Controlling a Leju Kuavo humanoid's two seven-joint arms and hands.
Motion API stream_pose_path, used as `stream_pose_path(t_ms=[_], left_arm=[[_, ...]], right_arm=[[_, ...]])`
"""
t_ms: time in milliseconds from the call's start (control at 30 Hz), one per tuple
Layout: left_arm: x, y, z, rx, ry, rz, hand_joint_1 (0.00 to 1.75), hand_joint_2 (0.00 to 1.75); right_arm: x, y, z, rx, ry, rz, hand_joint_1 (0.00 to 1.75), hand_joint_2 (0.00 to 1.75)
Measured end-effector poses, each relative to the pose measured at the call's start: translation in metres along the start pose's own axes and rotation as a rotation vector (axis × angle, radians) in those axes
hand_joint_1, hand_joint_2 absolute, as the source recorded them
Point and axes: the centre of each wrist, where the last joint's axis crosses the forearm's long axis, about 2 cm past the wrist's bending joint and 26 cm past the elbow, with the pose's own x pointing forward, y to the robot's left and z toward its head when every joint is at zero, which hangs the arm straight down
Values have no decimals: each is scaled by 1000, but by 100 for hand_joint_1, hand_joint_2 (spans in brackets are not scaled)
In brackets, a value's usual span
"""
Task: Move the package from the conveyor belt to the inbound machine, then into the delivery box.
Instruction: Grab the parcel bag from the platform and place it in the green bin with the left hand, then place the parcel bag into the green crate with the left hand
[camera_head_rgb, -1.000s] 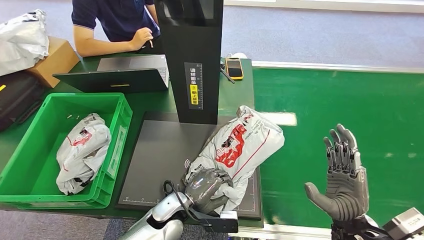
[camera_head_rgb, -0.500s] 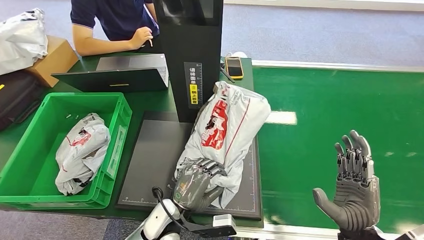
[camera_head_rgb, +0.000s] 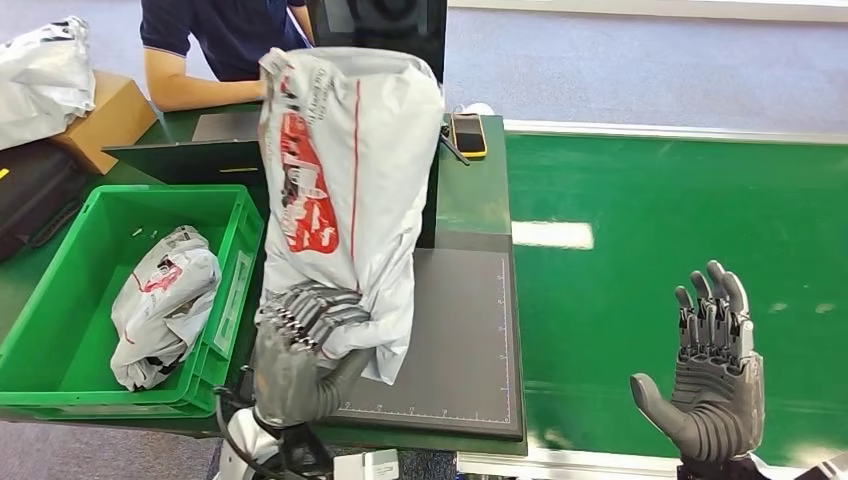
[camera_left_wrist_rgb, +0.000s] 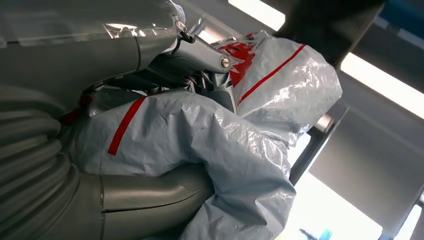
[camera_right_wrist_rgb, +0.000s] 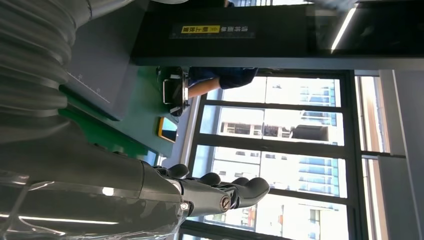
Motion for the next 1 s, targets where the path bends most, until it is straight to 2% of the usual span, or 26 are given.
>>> stream_pose_path(t_ms=[167,433,600,667,767,833,1000], left_arm=[[-17,36,-7,193,-30,-71,175,175],[-36,85,-9,391,41,-223,175,175],[-47,109,-5,459,83,-290,175,175],[-53,115,0,460,155,-308,175,175],[-68,120,5,430,336,-309,175,175],[-81,121,8,386,421,-295,175,175],[-112,116,15,188,495,-264,175,175]], right_arm=[[-3,-1,-4,-17,-5,7,0,175],[-2,4,6,-38,5,4,0,175],[2,8,16,-33,15,-13,0,175],[3,10,19,-28,16,-20,0,175],[4,10,21,-22,17,-28,0,175],[5,10,22,-23,17,-30,0,175],[9,9,25,-35,17,-27,0,175]])
